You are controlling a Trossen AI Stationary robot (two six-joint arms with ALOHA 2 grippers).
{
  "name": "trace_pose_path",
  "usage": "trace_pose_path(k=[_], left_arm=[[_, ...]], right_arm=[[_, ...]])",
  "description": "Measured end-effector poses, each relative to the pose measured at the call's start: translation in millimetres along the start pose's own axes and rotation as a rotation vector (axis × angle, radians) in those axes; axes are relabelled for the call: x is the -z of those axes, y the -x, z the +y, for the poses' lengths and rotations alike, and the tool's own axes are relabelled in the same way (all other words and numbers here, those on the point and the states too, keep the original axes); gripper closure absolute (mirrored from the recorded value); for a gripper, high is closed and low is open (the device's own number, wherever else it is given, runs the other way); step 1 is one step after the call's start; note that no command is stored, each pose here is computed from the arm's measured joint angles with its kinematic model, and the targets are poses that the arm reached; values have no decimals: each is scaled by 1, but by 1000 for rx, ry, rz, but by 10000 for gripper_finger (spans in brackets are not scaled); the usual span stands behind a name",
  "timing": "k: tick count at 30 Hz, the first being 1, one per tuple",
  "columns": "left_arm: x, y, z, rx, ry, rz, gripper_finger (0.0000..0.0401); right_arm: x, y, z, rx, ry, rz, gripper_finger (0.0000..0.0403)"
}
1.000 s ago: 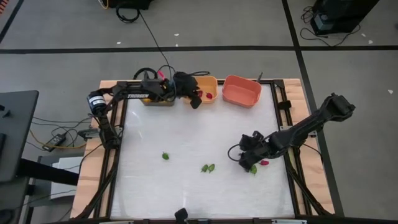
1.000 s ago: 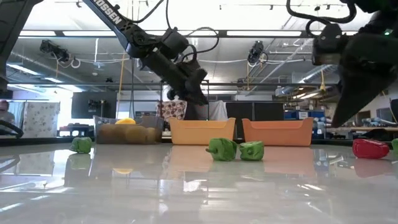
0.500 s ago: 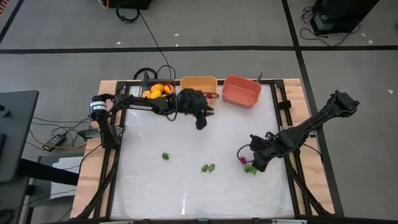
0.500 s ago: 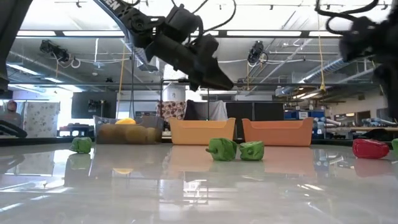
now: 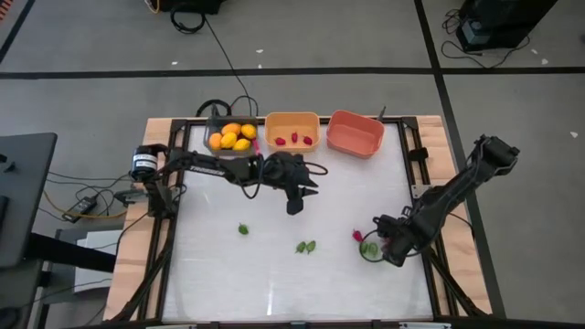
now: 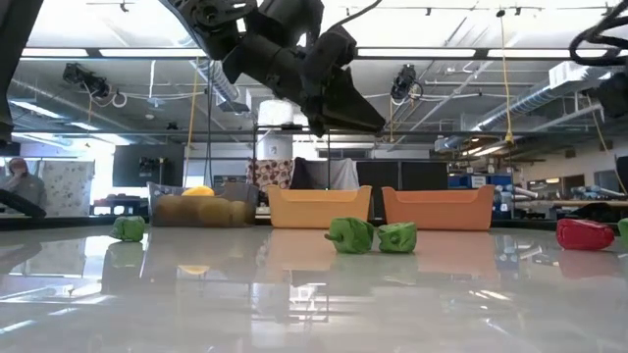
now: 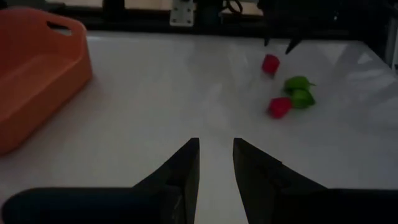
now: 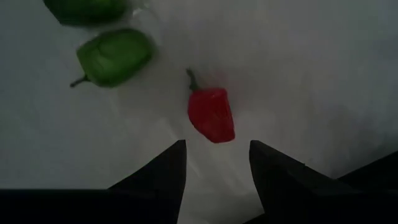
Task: Sort produce into baskets
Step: Put the red chili pepper into the yellow bin
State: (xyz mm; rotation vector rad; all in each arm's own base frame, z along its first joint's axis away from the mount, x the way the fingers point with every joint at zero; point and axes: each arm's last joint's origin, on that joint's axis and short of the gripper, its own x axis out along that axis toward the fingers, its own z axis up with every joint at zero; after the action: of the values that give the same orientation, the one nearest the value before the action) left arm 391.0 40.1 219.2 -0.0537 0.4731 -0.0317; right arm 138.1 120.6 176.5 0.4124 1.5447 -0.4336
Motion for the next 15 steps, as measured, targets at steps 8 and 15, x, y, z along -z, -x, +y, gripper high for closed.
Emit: trace_pose_path(k=[8,15], left_arm=[[3,-2,-13,-26,-3,29,299],[3,-2,-14,-43,-9,35,299]], right_arm=[[3,-15,8,96,40,-8,216],[0,-21,13,98,79,-45,233]])
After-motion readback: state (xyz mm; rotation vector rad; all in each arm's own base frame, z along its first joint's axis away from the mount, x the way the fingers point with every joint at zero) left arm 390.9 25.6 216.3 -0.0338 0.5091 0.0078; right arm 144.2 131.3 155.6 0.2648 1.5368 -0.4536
